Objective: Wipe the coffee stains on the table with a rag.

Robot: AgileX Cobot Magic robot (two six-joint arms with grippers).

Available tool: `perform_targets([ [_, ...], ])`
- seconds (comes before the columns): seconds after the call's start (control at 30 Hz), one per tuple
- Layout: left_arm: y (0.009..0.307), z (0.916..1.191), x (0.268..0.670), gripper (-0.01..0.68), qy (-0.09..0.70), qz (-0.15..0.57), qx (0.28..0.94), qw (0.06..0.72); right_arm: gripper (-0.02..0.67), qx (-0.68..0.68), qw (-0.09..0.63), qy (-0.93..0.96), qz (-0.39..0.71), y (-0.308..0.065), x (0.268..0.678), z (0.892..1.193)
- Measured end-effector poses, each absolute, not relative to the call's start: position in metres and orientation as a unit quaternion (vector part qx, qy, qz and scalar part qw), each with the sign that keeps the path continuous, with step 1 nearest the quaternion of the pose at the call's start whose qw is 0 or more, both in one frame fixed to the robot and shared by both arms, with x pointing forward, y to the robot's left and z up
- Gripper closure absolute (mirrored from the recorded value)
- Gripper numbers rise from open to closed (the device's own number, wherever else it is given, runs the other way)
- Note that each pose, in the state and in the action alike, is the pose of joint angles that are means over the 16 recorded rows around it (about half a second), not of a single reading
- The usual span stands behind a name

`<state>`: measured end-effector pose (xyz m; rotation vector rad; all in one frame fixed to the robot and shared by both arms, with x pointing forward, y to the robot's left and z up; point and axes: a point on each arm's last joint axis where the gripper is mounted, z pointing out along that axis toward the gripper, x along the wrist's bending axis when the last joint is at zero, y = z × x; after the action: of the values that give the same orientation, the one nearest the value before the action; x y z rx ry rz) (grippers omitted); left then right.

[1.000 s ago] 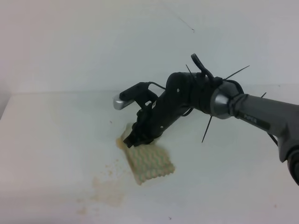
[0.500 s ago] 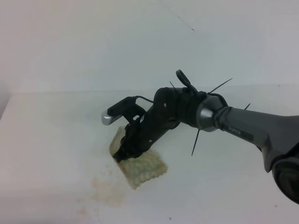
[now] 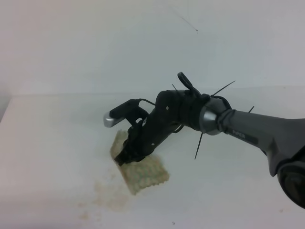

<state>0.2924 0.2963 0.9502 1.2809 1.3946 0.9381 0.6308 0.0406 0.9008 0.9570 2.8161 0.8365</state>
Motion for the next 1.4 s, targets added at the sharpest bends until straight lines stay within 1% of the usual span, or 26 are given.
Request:
perform_targets([
  [0.3,0.296,0.950,0.292,0.672,0.575,0.387,0.528,0.492,0.634,0.337,0.061,0.912,0.226,0.007,0.652,0.902],
  [0.5,0.296,0.950,0.292,0.672,0.575,0.387,0.528,0.492,0.634,0.338,0.071,0.912,0.222,-0.006,0.660,0.907],
  [0.9,0.296,0.950,0.292,0.672,0.575,0.387,0.528,0.492,0.634,0.335,0.046,0.882,0.327,0.014,0.659,0.924],
  [1.07,0.296,0.950,0.292,0.672,0.575,0.387,0.528,0.492,0.634,0.335,0.037,0.873,0.351,0.023,0.658,0.921],
  [1.4,0.296,0.950,0.292,0.672,0.574,0.387,0.528,0.491,0.634,0.311,0.014,0.890,0.334,0.034,0.651,0.904],
])
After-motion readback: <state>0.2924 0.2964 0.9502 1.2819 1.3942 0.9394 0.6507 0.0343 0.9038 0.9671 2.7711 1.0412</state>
